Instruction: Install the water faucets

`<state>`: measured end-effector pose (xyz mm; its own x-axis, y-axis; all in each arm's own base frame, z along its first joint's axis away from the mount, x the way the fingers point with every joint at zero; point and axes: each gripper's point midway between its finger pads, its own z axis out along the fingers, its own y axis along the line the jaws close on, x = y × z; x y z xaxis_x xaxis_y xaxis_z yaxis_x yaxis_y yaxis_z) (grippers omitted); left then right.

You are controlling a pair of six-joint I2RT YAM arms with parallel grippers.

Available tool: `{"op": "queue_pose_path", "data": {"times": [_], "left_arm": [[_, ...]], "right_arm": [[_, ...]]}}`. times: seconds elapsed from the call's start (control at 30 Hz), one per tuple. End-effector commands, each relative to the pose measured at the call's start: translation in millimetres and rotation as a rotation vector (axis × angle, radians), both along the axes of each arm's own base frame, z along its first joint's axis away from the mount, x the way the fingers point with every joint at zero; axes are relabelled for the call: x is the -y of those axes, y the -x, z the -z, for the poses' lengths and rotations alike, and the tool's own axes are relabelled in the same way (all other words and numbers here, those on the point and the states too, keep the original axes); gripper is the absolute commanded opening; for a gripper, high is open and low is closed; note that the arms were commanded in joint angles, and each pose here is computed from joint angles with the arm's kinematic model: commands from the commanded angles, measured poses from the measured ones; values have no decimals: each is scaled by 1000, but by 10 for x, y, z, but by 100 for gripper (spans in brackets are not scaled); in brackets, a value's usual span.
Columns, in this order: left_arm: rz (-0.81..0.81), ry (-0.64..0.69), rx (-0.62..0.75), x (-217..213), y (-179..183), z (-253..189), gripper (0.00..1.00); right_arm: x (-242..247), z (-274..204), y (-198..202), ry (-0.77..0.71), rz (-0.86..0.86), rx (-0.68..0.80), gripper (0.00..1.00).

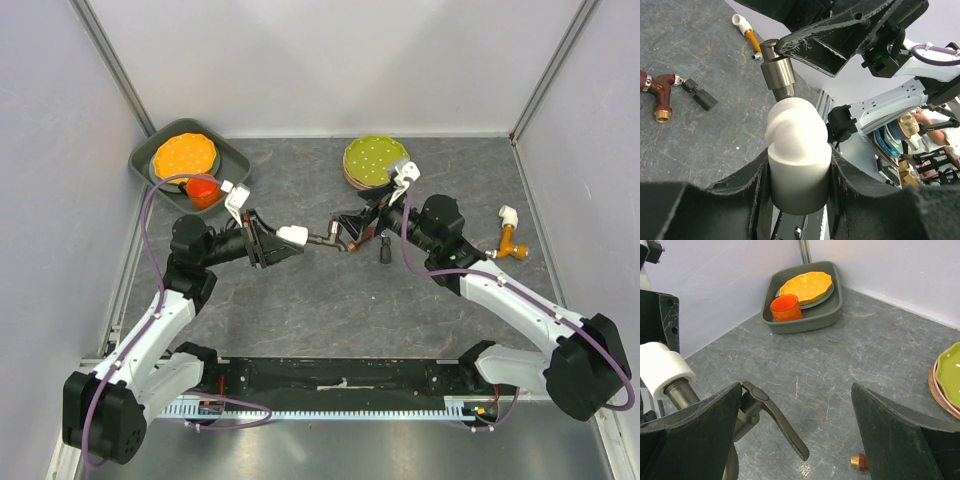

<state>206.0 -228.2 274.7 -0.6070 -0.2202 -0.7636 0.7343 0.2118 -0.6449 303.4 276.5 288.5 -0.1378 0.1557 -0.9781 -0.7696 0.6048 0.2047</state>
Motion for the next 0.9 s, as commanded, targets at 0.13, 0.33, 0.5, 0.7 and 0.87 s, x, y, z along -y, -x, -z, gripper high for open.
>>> {"op": "queue_pose_path", "data": {"times": [0.13, 0.33, 0.5, 0.7, 0.87], "left_arm": [[40, 55, 147, 9, 115, -320, 2], [43, 78, 181, 0, 158, -380, 2], [32, 84, 176, -1, 139, -379, 2], [-24, 47, 99, -8, -9, -263, 2], [-48, 41, 55, -16, -66, -213, 2]], "right_arm": [[-159, 136, 23, 0, -75, -73, 97], [-294, 487, 78, 35, -148, -187, 96], [-309, 592, 113, 64, -160, -202, 95], [69, 87, 105, 111, -9, 55, 96], [180, -173, 432, 149, -75, 309, 98]]}}
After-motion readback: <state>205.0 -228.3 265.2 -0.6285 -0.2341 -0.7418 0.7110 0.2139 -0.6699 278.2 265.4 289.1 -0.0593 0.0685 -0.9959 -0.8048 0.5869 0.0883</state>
